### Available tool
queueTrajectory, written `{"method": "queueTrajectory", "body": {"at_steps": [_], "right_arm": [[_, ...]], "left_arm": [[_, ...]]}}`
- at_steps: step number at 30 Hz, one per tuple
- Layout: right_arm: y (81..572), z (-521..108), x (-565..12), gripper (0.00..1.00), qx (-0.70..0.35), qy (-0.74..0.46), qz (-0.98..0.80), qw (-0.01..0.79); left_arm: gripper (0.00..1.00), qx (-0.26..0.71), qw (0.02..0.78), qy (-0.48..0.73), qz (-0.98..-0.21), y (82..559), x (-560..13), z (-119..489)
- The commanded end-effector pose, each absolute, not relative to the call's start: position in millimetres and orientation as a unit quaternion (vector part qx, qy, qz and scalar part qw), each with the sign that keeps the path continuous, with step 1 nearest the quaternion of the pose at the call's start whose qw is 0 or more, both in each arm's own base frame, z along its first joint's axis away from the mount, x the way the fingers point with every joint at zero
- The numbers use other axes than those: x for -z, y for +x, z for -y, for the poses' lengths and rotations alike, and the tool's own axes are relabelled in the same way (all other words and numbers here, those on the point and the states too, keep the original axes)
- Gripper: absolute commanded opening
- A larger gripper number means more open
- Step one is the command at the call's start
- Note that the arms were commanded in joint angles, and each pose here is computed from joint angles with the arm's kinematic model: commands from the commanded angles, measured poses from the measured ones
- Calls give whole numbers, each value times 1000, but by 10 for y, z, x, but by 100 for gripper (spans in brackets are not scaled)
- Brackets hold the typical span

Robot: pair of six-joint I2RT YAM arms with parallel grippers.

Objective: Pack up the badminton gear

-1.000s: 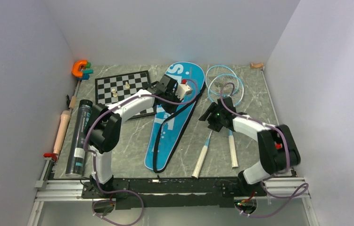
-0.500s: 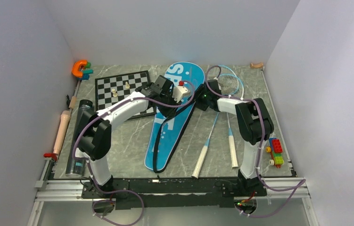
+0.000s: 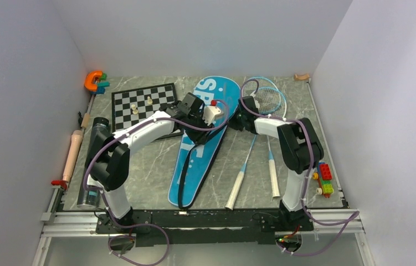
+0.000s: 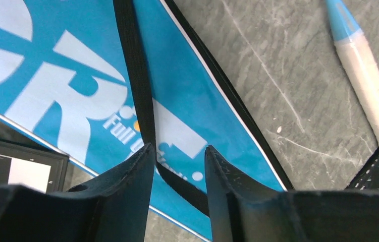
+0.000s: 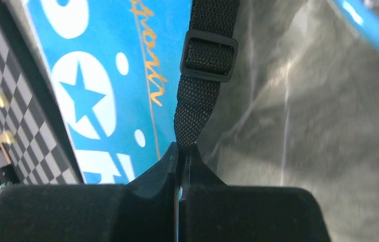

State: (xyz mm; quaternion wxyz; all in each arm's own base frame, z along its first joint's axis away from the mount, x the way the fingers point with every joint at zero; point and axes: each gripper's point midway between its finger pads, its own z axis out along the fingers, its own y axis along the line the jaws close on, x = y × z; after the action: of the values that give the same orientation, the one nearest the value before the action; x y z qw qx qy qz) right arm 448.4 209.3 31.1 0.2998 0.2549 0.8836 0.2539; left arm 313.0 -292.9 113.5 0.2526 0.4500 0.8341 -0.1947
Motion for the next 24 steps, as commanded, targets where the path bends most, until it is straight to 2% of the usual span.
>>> {"method": "queueTrajectory", "body": {"at_steps": [1, 6, 15, 20, 24], "right_arm": [[4277, -2191, -956, 0, -266, 226, -869, 351], [3986, -2156, -1283, 0, -238, 230, -865, 378], [3740, -2155, -1549, 0, -200, 231, -866, 396], [3717, -2123, -1663, 0, -189, 232, -865, 404], [3698, -2093, -1711, 0, -179, 233, -863, 410]], "left_arm": [[47, 219, 286, 473, -804, 2975, -1491, 3115], [55, 258, 283, 484, -787, 2810, -1681, 3275], [56, 302, 252, 484, -782, 2592, -1633, 3351], [52, 307, 239, 491, -779, 2528, -1588, 3350], [56, 337, 238, 508, -756, 2319, -1738, 3430]]}}
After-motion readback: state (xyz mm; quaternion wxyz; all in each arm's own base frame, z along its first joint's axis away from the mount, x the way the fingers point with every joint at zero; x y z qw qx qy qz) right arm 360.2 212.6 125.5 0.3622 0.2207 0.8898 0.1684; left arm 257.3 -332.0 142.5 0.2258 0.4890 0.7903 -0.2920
